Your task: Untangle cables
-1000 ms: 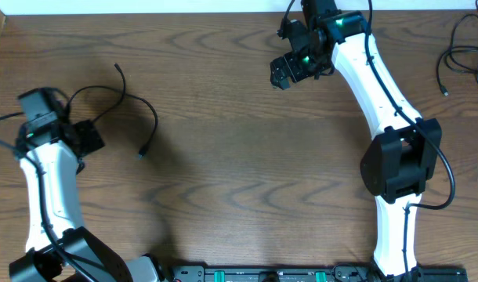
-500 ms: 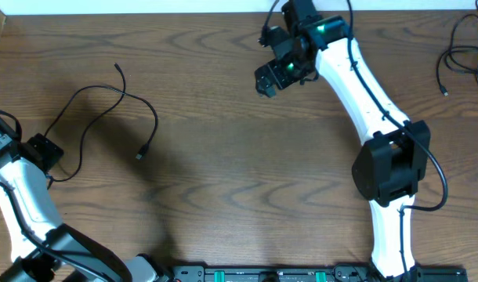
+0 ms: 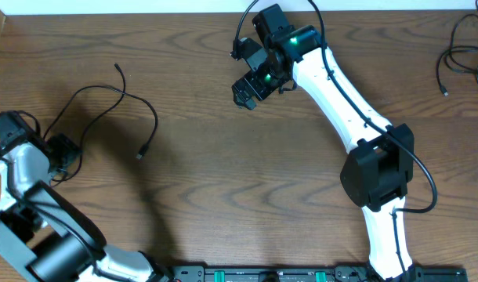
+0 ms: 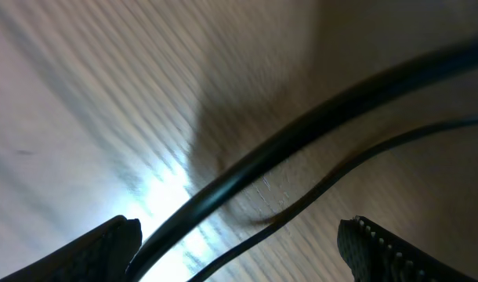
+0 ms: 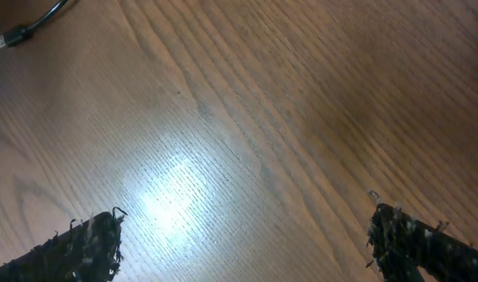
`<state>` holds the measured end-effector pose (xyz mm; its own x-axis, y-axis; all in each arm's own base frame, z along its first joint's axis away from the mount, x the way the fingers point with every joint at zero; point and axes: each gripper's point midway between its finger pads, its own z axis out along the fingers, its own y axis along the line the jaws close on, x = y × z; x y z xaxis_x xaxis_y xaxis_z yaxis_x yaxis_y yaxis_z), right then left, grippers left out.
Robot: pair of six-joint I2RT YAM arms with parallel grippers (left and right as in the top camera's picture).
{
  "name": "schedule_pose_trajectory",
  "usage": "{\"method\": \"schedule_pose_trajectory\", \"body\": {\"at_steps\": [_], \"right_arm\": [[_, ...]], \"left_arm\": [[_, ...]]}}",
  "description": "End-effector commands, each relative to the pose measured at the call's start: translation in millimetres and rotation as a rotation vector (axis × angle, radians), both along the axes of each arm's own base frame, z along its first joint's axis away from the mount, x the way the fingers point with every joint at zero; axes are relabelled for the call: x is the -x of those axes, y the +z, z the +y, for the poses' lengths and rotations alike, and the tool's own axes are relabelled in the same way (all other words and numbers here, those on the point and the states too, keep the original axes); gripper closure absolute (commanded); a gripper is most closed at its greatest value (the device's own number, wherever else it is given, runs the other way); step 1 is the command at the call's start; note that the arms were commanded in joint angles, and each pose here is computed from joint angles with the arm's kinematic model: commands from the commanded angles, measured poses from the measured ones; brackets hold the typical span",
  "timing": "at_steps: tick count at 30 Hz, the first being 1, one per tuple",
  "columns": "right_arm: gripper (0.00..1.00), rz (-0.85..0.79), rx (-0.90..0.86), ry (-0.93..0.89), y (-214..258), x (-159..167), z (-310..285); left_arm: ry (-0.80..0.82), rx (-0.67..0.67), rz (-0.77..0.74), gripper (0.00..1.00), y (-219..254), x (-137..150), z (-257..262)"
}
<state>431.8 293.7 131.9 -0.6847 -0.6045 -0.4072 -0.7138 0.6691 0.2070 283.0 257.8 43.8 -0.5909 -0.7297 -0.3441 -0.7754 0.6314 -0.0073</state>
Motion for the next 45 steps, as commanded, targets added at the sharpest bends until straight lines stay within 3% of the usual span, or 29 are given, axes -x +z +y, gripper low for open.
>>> {"method": "schedule_pose_trajectory", "body": {"at_steps": [1, 6, 14, 21, 29, 34, 37, 45], "right_arm": [[0.01, 0.024, 0.002, -0.003, -9, 1, 0], [0.01, 0.022, 0.005, -0.008, -9, 0, -2], [0.03, 0.007, 0.047, -0.055, -11, -8, -14], [0.06, 0.013, 0.082, -0.196, -14, -25, -42], [0.06, 0.049, 0.049, -0.276, -13, -37, -70], [0.06, 0.076, 0.060, -0.301, -15, -37, -85], [0.06, 0.085, 0.064, -0.310, -16, -37, -90], [0.04, 0.115, 0.039, -0.329, -15, -37, -99]], "left_arm": [[-0.054, 0.081, 0.008, 0.15, -23, -11, -15], [-0.176, 0.180, -0.060, 0.21, -34, -39, -48], [-0.354, 0.163, -0.132, 0.32, -27, -87, -97], [-0.551, 0.126, -0.221, 0.31, -15, -135, -161], [-0.783, 0.096, -0.314, 0.27, -1, -170, -254], [-0.821, -0.007, -0.329, 0.22, 5, -182, -275], [-0.806, 0.003, -0.320, 0.22, 3, -180, -275], [-0.838, 0.018, -0.238, 0.09, 18, -150, -273]]}}
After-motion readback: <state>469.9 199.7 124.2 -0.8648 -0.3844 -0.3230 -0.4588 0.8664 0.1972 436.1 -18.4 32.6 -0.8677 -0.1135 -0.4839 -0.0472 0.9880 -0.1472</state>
